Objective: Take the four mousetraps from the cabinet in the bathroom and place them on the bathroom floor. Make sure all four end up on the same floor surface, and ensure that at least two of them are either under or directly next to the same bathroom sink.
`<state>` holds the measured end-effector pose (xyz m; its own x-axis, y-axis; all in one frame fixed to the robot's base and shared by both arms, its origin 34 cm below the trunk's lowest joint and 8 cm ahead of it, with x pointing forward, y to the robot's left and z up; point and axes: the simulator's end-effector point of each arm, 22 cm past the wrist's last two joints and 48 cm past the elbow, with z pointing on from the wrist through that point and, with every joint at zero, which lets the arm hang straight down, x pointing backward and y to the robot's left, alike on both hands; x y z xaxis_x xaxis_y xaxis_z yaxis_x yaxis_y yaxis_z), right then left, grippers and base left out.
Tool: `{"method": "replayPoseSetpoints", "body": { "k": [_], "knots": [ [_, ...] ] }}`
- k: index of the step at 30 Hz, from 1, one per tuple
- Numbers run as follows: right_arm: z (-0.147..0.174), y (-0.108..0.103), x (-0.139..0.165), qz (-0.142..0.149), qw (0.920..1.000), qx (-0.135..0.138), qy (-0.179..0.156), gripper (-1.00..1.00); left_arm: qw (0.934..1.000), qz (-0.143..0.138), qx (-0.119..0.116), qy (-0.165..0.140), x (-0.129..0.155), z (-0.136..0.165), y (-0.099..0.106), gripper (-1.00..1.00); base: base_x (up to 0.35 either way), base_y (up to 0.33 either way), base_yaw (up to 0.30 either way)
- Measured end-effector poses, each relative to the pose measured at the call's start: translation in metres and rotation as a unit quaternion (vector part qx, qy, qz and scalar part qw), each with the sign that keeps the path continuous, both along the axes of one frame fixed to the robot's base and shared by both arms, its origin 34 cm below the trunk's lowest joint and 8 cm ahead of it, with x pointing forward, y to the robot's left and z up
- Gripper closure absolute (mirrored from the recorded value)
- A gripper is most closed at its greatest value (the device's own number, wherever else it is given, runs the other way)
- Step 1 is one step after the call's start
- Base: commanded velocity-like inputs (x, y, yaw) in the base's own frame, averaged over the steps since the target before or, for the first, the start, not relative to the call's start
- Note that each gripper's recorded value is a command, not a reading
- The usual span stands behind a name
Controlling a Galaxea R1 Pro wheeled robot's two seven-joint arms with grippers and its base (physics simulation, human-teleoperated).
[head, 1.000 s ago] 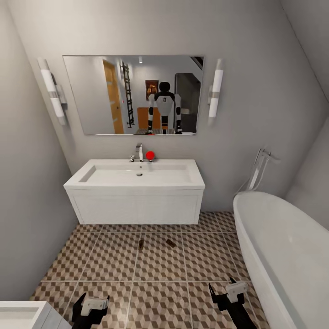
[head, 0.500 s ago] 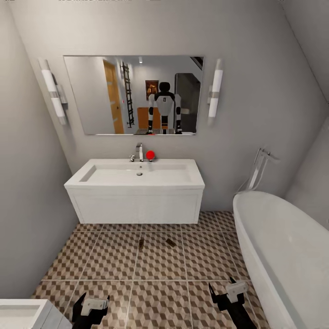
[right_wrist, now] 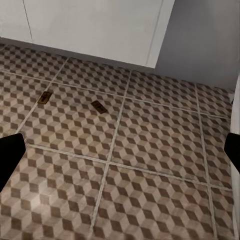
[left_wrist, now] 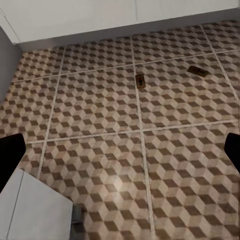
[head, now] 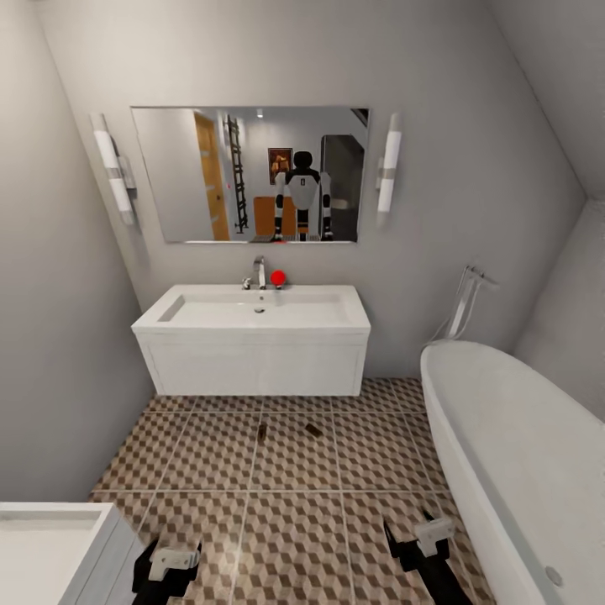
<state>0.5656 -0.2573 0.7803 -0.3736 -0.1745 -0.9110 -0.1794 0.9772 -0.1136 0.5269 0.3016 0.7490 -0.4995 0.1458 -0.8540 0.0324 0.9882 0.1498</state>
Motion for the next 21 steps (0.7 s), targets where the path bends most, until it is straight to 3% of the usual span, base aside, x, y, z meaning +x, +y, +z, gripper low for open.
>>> {"method": "replayPoseSetpoints", "body": {
  "k": [11, 16, 21],
  "knots": [
    [0.0, 0.0, 0.0, 0.0, 1.0, 0.0, 0.0, -1.0, 1.0, 0.0, 0.0, 0.004, -0.001, -0.002, 0.0, -1.0, -0.338, 0.0, 0.0],
    [0.0, 0.0, 0.0, 0.0, 1.0, 0.0, 0.0, -1.0, 0.9993, 0.003, 0.004, 0.038, -0.009, -0.014, 0.002, -1.0, -0.339, 0.0, 0.0],
    [0.0, 0.0, 0.0, 0.0, 1.0, 0.0, 0.0, -1.0, 0.999, 0.003, 0.004, 0.045, -0.011, -0.017, 0.002, -1.0, -0.339, 0.0, 0.0]
  ]
}}
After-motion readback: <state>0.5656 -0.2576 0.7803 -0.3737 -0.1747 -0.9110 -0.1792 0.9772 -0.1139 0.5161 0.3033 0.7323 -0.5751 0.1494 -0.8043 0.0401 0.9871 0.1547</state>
